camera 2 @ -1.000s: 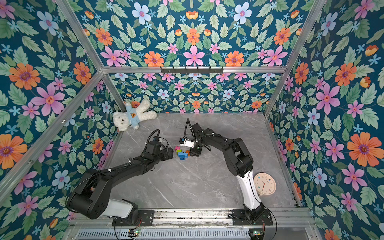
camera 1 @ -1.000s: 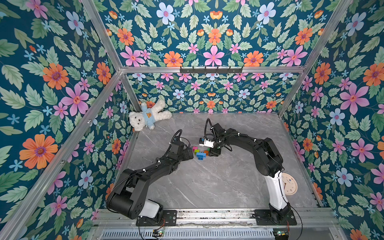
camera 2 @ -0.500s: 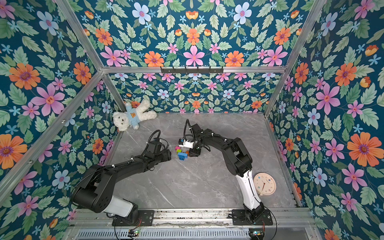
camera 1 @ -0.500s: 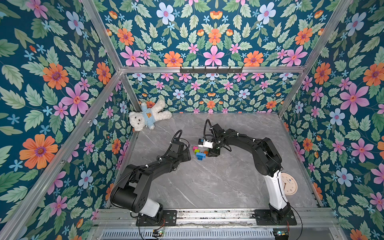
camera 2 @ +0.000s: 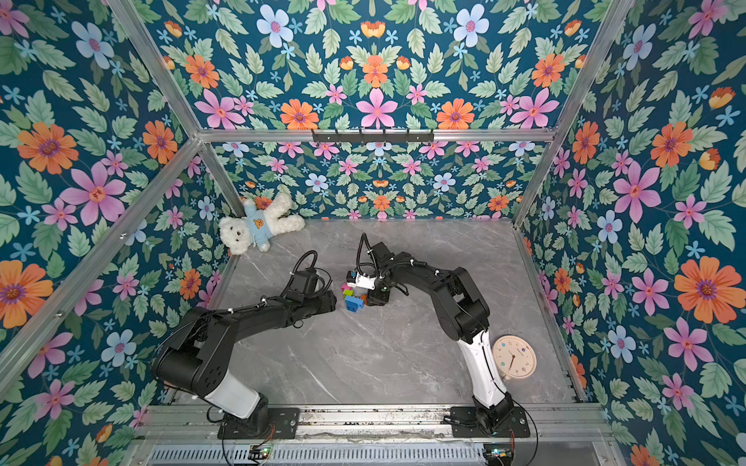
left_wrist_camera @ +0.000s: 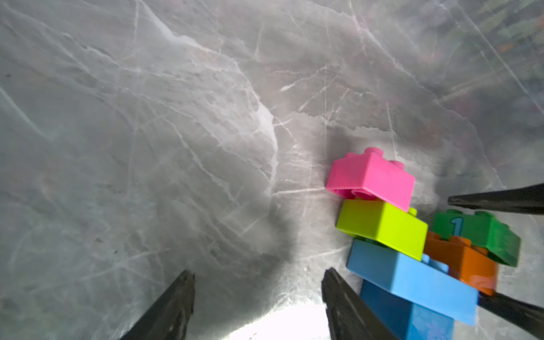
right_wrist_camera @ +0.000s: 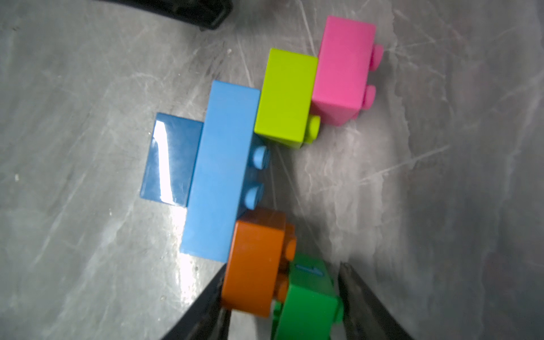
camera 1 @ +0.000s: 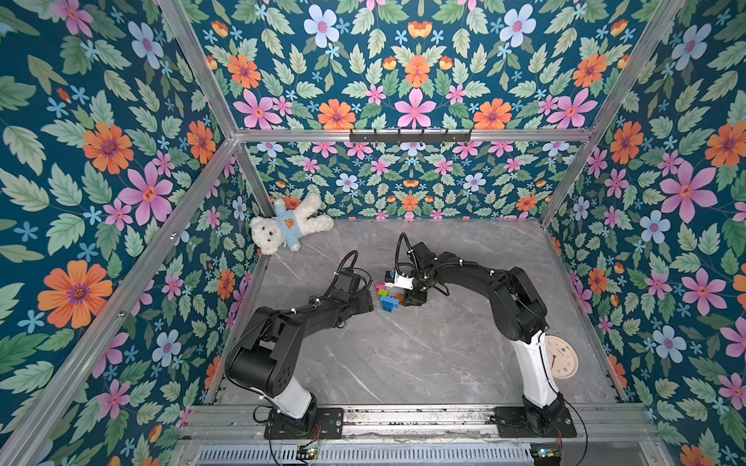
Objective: Assemble the letter v with lego
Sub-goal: Assemble the lego brick with the lego brick.
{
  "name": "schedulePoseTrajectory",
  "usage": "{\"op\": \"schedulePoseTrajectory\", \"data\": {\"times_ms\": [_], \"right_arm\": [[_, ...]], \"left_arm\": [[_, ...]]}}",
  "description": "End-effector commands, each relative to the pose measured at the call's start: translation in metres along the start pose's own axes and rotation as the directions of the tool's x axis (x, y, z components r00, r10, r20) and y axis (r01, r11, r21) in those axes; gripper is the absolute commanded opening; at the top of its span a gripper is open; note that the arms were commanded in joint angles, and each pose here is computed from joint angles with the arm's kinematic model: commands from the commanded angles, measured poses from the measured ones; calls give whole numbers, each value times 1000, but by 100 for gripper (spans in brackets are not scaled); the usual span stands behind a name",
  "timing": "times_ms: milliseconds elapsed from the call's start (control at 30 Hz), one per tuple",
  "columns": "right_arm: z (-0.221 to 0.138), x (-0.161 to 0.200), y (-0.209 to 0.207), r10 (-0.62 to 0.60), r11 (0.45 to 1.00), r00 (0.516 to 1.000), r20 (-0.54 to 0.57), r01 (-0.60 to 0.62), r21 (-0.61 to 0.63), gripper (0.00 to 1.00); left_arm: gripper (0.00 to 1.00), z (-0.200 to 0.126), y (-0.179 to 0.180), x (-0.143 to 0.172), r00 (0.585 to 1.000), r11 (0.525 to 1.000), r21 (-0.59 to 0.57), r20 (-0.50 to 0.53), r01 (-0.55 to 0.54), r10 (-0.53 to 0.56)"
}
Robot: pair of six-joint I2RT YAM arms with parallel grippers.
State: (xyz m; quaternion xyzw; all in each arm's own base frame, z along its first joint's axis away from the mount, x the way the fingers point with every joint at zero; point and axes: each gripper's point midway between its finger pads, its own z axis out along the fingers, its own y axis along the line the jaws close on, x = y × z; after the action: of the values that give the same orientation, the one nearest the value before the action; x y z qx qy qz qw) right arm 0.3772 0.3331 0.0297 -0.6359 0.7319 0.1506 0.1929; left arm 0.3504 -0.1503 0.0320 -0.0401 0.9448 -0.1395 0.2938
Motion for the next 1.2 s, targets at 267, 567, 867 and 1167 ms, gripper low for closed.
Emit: {"op": "schedulePoseTrajectory", "data": {"times_ms": [267, 567, 867, 1167], "right_arm": [[8, 1, 7, -9, 1000, 1000, 8, 9, -14, 57], [10, 0, 8, -11, 1000, 1000, 17, 11, -12, 54], [10, 1, 11, -15, 1000, 1000, 12, 15, -22, 52], [8, -2, 17, -28, 998, 999, 26, 29, -51, 54]], "left_arm": [[71, 2, -5, 2, 1000, 1000, 30, -18, -7, 8], [70, 3, -8, 2, 1000, 999, 45, -26, -11, 12], [69, 4, -9, 3, 999, 998, 54, -32, -13, 14], [65, 8, -9, 6, 999, 998, 55, -46, -14, 16]]}}
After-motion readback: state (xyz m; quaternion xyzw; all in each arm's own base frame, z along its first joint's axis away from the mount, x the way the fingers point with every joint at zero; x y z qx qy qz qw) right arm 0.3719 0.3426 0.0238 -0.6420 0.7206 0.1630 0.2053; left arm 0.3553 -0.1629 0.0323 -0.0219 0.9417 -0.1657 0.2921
